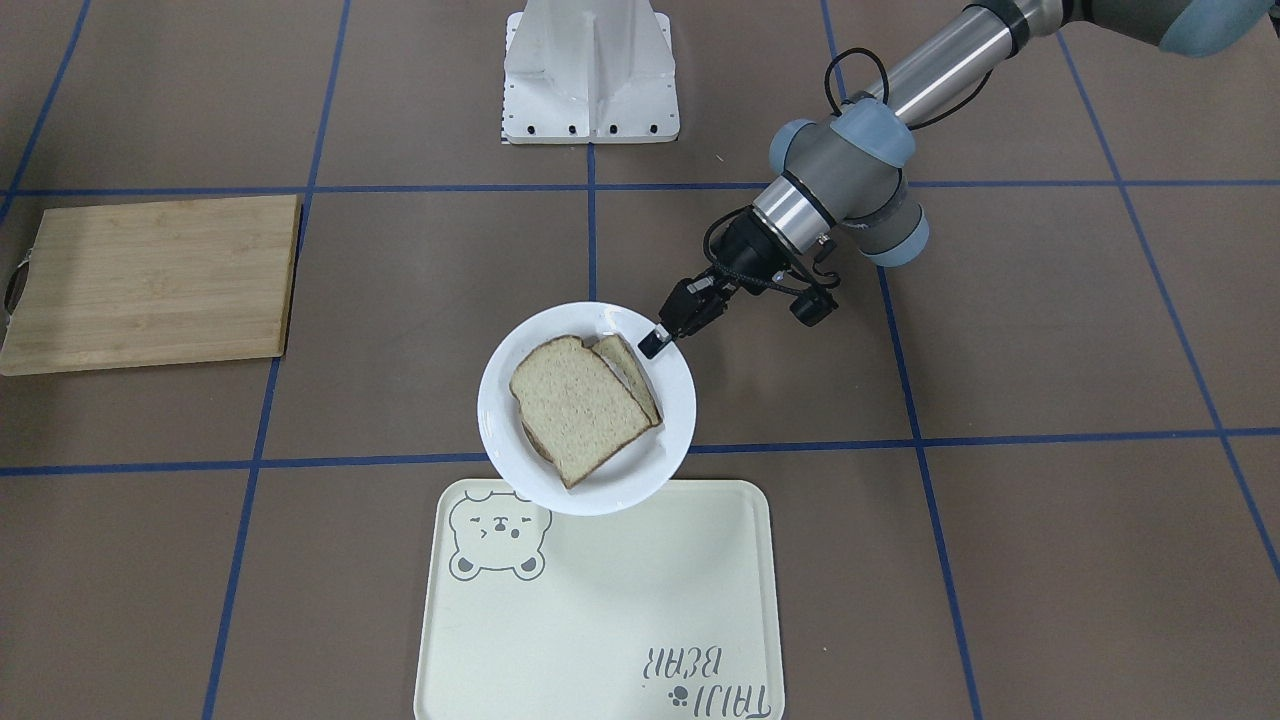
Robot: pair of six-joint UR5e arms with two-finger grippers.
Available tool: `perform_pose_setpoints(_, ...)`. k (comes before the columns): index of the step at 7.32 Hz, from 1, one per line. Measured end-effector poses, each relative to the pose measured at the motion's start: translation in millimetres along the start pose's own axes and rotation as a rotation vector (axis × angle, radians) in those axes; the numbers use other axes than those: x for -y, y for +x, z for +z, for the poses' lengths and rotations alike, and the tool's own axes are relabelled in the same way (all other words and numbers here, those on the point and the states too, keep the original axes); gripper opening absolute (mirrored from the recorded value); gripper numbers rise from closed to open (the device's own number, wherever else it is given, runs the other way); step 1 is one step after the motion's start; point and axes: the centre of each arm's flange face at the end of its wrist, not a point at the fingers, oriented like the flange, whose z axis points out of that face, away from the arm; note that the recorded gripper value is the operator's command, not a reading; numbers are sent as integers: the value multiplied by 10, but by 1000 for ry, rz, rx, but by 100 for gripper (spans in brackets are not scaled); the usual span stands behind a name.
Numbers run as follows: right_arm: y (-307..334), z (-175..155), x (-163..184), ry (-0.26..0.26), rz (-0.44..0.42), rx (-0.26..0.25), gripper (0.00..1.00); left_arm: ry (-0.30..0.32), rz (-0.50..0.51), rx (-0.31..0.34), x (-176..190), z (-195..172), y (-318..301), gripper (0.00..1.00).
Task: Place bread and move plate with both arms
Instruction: 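Slide the plate with the left gripper onto the cream bear tray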
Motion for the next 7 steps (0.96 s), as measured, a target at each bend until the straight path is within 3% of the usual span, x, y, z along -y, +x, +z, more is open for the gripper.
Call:
perform_pose_setpoints(3,-14,-11,29,2,1,-1,100,219,-64,76,442,816,337,0)
perform_pose_setpoints(6,-13,-13,36,3,2,-4,100,297,-60,147,586,1304,272,0)
perform_pose_setpoints(7,-14,-13,36,3,2,-4,100,300,-48,159,584,1351,243,58)
